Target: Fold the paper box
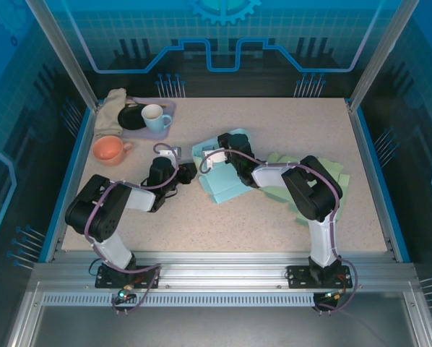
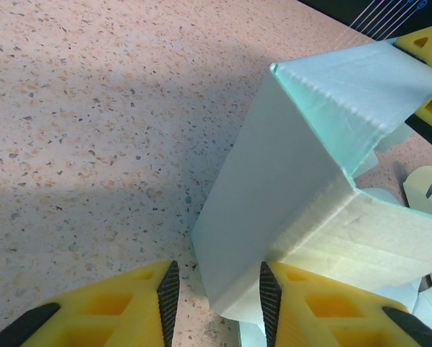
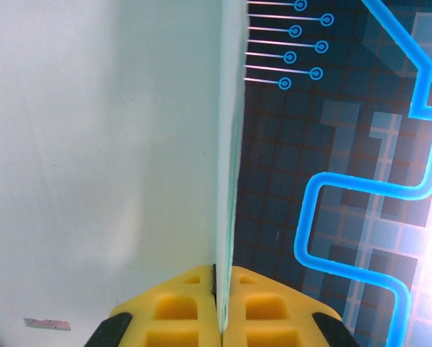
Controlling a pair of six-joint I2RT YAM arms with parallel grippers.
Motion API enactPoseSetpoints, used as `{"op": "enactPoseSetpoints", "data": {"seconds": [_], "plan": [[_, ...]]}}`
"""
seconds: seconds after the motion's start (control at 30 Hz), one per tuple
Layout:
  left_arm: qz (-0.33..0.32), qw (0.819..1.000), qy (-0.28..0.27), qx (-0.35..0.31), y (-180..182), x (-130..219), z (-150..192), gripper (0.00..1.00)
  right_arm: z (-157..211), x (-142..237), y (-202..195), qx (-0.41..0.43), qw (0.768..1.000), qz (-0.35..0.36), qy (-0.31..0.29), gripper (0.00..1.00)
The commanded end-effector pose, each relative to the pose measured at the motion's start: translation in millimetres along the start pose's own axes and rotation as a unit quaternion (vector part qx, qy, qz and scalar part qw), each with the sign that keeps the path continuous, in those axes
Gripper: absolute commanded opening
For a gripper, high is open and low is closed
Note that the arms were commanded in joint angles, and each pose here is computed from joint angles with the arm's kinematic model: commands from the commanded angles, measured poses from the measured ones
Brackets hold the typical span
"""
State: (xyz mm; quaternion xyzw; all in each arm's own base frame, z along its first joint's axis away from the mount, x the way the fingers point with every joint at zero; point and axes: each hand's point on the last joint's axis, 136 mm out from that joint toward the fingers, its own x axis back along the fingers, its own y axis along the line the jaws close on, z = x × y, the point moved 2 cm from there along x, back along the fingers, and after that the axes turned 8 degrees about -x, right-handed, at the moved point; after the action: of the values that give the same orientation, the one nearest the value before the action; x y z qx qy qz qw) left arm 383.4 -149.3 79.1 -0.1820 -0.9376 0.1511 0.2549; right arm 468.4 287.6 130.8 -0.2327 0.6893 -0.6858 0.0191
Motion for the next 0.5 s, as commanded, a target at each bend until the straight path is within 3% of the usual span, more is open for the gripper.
{"op": "enactPoseSetpoints", "data": {"seconds": [0.0, 0.47], "plan": [[0.029, 0.999, -0.010, -0.018, -11.8, 1.0, -3.3, 0.38, 6.0, -2.7, -1.8, -0.006, 1.000, 0.024, 0.000, 0.00], [0.038, 0.999, -0.009, -0.022, -17.5, -5.0, -6.4, 0.40, 12.3, -3.1, -2.1, -0.011, 0.999, 0.037, -0.001, 0.00]]}}
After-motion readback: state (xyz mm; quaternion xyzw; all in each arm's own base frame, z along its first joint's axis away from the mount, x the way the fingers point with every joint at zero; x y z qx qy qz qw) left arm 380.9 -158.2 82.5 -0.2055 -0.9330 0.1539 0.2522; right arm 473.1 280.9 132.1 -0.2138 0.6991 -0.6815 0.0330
